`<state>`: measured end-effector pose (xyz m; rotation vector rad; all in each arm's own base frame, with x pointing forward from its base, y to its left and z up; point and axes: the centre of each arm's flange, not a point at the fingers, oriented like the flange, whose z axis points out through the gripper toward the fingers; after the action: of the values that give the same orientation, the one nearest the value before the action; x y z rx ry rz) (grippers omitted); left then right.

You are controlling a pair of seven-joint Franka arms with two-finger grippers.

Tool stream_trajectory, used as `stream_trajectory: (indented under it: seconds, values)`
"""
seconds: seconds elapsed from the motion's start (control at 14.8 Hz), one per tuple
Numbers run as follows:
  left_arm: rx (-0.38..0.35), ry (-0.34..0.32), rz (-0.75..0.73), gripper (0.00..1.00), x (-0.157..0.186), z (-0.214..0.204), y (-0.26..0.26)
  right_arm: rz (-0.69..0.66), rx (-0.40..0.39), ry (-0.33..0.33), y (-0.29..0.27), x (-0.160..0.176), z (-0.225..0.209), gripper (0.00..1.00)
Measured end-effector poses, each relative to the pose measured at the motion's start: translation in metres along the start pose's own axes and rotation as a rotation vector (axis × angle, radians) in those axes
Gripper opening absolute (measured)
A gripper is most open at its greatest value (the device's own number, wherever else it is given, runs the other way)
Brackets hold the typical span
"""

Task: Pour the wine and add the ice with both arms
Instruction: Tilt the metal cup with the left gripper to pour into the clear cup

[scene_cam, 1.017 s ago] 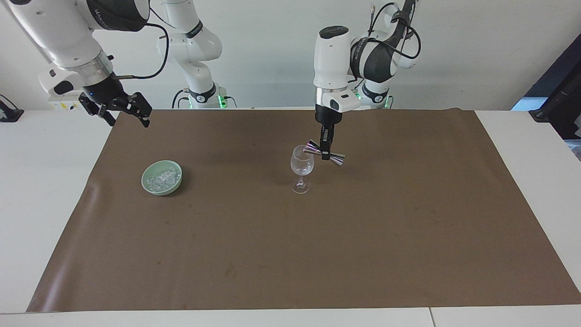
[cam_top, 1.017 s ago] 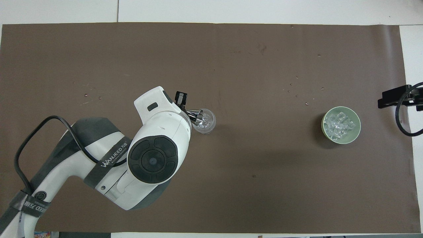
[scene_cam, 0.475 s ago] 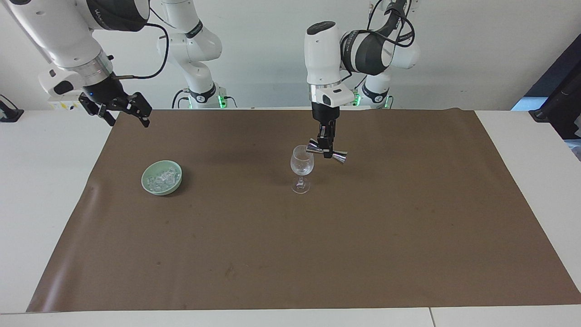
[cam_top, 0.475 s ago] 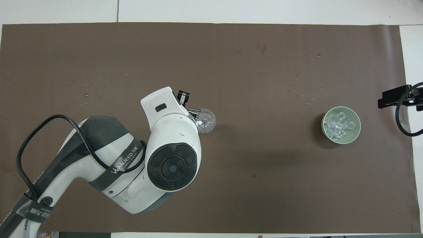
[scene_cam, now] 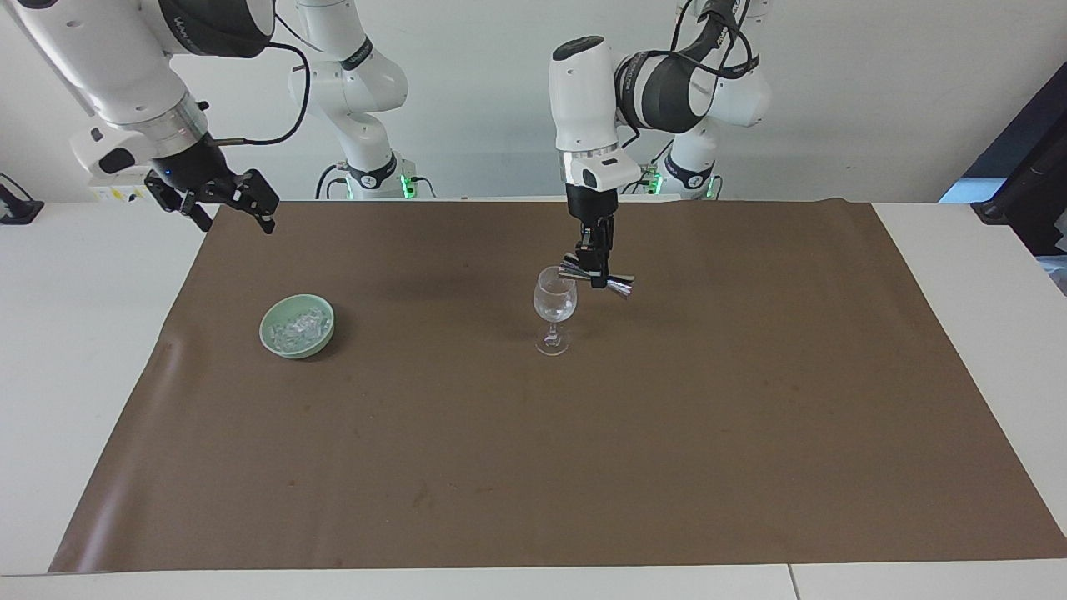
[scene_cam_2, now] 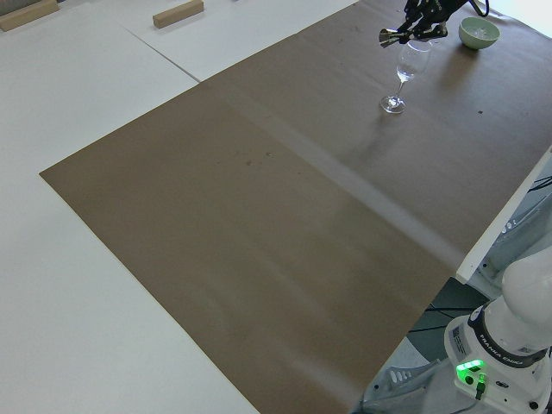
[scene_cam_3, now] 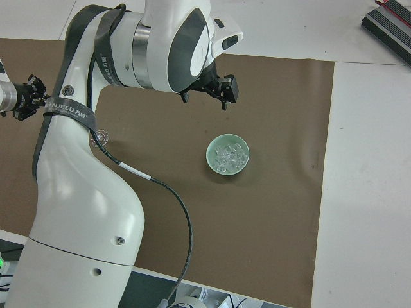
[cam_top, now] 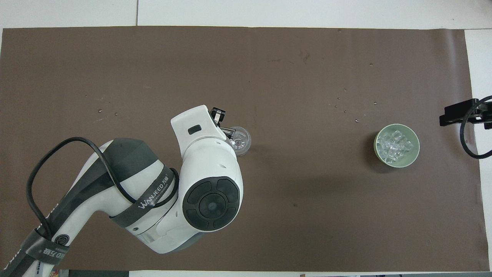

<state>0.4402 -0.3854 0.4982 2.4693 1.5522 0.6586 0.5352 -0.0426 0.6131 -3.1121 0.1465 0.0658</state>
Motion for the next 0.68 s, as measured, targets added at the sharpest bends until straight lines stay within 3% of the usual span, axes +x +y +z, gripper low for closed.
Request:
stream_trajectory:
  seconds: [0.41, 0.68]
  values:
    - [0.011, -0.012, -0.091, 0.22, -0.001, -0.002, 0.000, 0.000, 0.000, 0.000, 0.000, 0.000, 0.000, 1.00]
    - [0.071, -0.092, -0.195, 0.22, 0.012, 0.001, 0.003, 0.000, 0.000, 0.000, 0.000, 0.000, 0.000, 1.00]
